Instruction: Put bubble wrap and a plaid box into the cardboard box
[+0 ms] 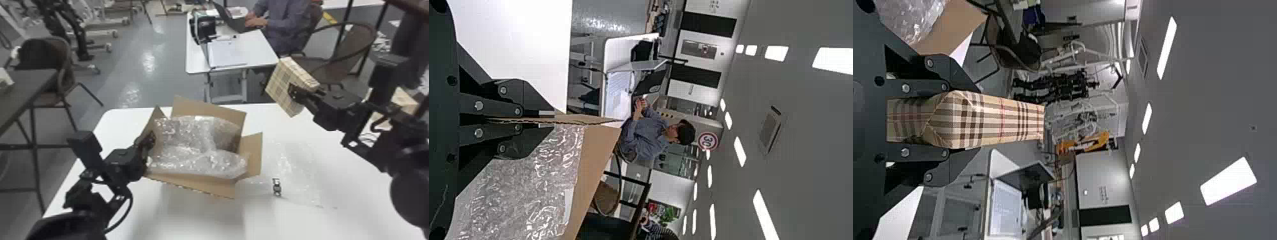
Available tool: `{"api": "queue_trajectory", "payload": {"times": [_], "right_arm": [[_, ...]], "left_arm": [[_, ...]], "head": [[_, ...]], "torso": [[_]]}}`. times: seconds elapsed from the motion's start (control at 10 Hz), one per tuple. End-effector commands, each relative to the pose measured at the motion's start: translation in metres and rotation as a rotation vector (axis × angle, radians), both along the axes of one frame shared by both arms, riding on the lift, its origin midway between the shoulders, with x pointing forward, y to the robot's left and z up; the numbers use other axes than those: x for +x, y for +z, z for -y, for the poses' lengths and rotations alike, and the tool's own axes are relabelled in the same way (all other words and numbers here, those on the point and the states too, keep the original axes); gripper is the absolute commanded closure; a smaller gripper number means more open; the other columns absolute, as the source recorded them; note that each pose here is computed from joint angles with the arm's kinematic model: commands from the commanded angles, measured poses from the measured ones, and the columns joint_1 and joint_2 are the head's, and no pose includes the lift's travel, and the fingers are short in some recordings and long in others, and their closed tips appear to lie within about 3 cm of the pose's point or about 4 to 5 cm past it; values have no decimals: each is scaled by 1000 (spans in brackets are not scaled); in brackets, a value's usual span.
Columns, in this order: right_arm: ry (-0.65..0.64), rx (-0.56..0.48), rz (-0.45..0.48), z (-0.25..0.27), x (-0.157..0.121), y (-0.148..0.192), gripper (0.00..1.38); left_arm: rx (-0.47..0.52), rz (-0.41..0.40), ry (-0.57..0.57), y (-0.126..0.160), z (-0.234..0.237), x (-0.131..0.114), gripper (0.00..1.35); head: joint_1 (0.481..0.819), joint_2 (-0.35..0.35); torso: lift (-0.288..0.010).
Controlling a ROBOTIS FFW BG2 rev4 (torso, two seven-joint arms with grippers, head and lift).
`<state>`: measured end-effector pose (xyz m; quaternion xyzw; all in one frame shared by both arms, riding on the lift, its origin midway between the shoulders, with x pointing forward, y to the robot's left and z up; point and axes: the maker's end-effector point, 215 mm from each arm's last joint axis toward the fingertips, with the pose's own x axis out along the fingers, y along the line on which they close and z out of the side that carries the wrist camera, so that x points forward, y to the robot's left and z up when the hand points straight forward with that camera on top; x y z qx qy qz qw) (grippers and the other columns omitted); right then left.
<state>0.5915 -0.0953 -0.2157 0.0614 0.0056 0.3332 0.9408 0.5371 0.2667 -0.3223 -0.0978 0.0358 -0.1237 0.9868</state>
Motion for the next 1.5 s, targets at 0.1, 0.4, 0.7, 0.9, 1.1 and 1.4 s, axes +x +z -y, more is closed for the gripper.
{"api": "queue_trajectory", "payload": {"times": [0.1,0.4,0.7,0.9,1.1,1.4], "right_arm": [[158,51,-32,-64,-5,3,1072],[295,84,-123,-114,-15,-18,1072],[405,71,-251,-148,-25,-65,1072],[517,43,-360,-174,-40,-107,941],[524,28,-343,-176,-39,-109,78],[446,10,-187,-151,-20,-53,185]], "left_arm": [[-3,17,-9,8,6,4,1210],[-3,41,-24,20,12,9,1210],[-2,58,-33,28,17,11,1210],[1,68,-35,33,18,14,1210],[6,69,-37,33,18,14,1210],[6,67,-35,32,17,13,1210]], "head": [[611,182],[606,236],[615,269],[637,295],[659,316],[648,311]], "torso": [[-108],[-108],[-108],[-108],[-108],[-108]]}}
